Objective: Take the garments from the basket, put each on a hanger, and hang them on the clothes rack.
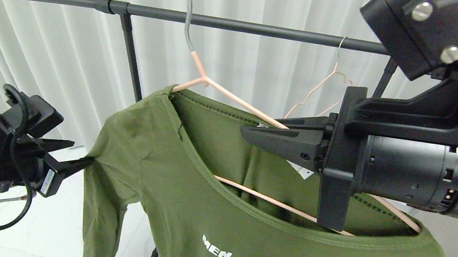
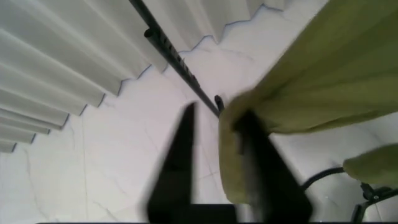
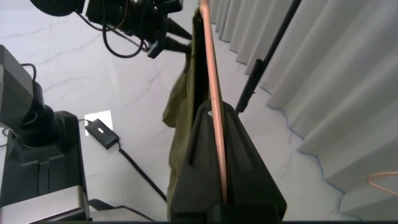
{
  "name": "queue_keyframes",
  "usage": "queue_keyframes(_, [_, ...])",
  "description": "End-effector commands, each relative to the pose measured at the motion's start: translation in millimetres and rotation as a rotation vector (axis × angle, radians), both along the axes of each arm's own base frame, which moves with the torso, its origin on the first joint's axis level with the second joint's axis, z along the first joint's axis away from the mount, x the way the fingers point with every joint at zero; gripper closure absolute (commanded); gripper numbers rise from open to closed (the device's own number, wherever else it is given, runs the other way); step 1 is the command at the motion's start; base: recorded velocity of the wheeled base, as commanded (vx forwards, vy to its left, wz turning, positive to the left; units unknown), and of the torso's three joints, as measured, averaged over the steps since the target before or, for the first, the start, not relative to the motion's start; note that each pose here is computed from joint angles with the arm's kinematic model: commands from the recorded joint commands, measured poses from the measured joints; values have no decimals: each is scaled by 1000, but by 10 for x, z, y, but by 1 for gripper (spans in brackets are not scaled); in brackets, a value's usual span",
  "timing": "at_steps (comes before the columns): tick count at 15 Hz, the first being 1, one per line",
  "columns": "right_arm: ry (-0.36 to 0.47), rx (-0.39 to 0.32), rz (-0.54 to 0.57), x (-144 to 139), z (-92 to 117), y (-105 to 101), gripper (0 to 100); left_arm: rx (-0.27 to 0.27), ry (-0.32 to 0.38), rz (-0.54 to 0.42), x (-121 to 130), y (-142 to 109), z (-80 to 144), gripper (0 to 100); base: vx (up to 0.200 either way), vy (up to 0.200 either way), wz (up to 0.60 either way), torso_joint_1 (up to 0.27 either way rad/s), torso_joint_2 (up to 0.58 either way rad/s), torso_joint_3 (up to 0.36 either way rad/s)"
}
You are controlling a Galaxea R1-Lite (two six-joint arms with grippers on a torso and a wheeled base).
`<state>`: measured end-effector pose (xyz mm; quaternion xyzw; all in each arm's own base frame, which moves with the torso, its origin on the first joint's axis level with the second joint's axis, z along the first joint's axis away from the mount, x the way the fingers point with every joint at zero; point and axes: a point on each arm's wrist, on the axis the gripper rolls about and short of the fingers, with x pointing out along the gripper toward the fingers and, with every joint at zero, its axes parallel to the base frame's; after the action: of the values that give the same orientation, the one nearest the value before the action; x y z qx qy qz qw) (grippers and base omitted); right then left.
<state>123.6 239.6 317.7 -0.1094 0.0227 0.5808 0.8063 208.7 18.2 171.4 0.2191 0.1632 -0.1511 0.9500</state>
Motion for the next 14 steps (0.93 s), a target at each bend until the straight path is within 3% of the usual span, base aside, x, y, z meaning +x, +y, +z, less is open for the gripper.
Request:
queue_keyframes(1, [1, -1, -8, 23, -5, -3, 100, -5, -23, -13, -49, -7, 44, 0, 0, 0, 0, 0, 0, 0])
queue_keyframes(5, [29, 35, -93, 192, 6, -60, 100, -5, -63, -32, -331, -48, 62, 0, 0, 0, 0, 0, 0, 0])
queue_keyframes(7, [67, 88, -203, 291, 7, -5, 100, 6, -96, -30, -486, -66, 79, 0, 0, 0, 0, 0, 0, 0])
queue_keyframes(14, [38, 168, -338, 649, -26, 152, 100, 22, -149, -14, -591, -75, 158, 0, 0, 0, 0, 0, 0, 0])
